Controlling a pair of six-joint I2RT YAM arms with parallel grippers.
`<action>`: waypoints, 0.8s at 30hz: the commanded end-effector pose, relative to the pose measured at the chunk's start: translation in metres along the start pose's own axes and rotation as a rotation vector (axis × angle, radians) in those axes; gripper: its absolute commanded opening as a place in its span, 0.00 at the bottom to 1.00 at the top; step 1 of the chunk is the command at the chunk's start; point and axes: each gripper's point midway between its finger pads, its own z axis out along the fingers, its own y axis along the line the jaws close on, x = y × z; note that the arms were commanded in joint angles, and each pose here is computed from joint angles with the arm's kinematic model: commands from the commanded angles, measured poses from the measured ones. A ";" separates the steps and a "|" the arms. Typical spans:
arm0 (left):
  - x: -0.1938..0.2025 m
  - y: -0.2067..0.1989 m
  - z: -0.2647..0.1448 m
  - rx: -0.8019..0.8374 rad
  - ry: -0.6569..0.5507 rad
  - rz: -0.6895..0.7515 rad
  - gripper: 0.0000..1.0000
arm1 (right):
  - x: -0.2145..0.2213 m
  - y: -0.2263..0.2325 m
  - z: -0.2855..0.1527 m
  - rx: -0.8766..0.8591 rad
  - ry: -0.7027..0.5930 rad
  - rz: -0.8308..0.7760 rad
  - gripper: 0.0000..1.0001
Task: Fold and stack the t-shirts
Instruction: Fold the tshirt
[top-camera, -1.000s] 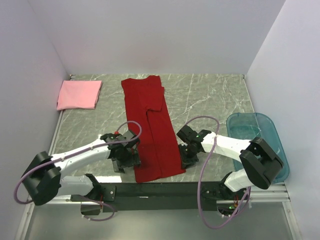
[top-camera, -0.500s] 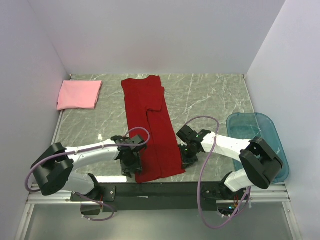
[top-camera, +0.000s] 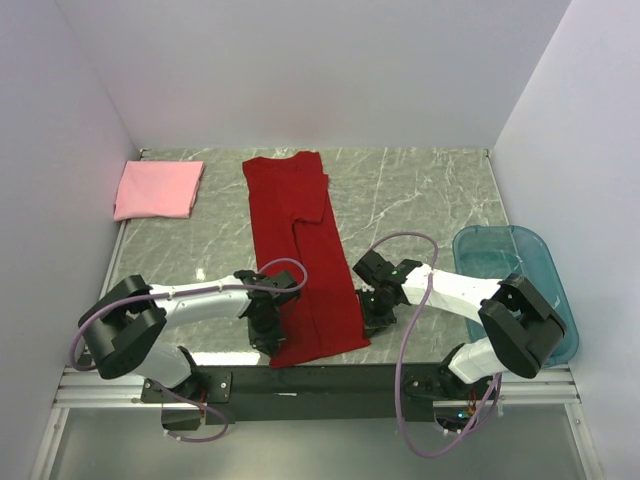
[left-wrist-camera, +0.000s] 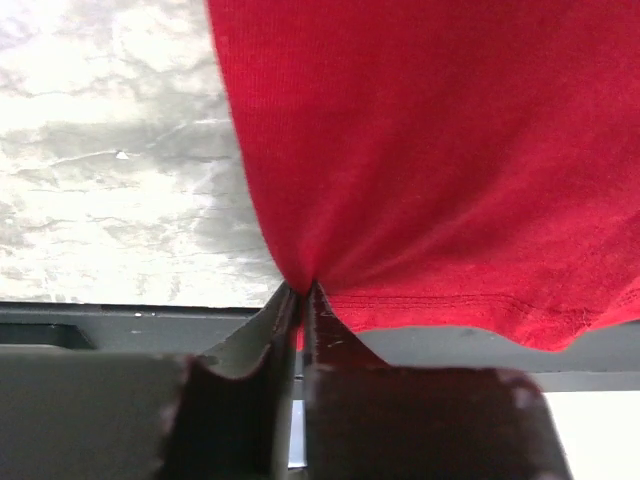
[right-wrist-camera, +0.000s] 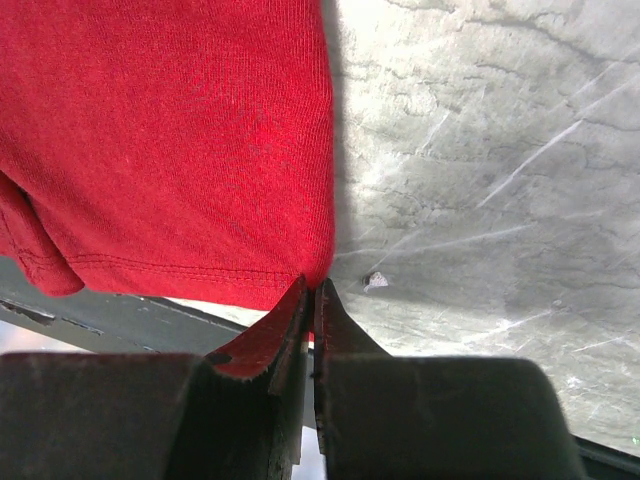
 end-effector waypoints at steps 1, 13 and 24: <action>0.000 -0.008 0.001 0.022 -0.010 0.013 0.04 | -0.007 0.007 -0.009 -0.010 -0.031 -0.023 0.00; -0.017 -0.017 -0.045 0.160 -0.066 0.003 0.01 | -0.021 0.021 -0.065 -0.044 -0.121 -0.059 0.00; -0.174 0.001 -0.089 0.179 -0.363 -0.139 0.01 | -0.165 0.042 -0.107 -0.035 -0.398 -0.037 0.00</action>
